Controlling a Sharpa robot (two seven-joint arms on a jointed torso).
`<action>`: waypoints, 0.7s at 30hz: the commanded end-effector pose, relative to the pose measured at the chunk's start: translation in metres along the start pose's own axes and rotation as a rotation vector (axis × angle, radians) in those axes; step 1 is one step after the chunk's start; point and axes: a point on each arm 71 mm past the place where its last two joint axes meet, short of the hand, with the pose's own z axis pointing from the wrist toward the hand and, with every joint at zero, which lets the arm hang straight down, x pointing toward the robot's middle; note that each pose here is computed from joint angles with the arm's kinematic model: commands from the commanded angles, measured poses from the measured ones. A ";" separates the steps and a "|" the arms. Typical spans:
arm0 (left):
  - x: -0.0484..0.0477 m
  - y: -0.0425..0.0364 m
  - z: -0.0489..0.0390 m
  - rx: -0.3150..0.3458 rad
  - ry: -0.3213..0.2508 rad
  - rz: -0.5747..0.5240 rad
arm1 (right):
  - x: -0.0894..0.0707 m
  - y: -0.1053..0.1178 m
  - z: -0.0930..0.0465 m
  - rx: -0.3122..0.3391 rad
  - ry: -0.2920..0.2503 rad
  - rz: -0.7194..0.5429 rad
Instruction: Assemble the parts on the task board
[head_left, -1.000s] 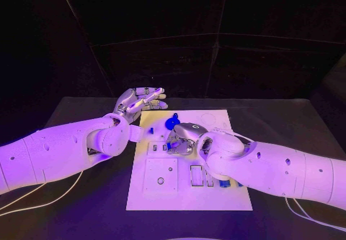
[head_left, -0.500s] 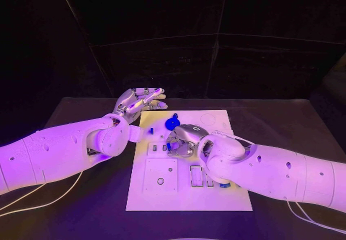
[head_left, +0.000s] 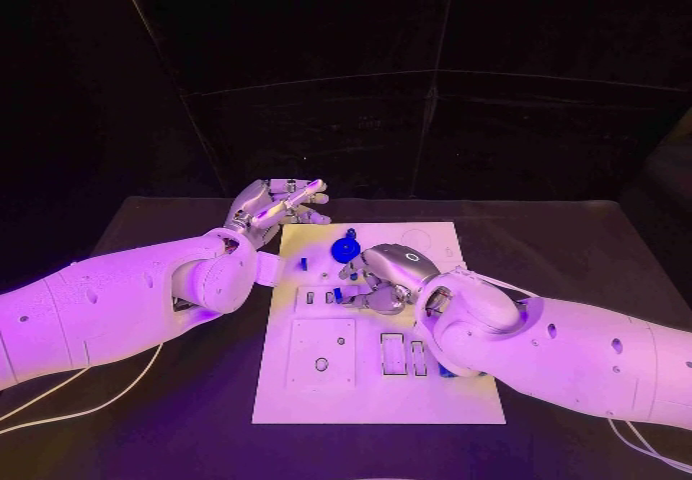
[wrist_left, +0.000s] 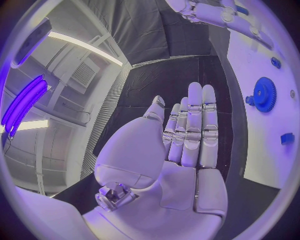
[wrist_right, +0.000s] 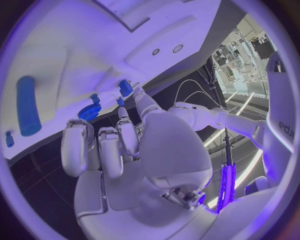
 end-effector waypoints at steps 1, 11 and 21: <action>-0.0067 0.0028 0.0004 -0.054 -0.011 0.116 | -0.012 0.008 -0.007 -0.152 -0.067 0.046; -0.0292 0.0183 -0.0031 -0.330 0.097 0.401 | -0.053 -0.016 -0.041 -0.161 -0.027 0.166; -0.0167 0.0163 -0.0091 -0.583 0.304 0.735 | -0.106 -0.056 -0.050 -0.033 -0.172 0.324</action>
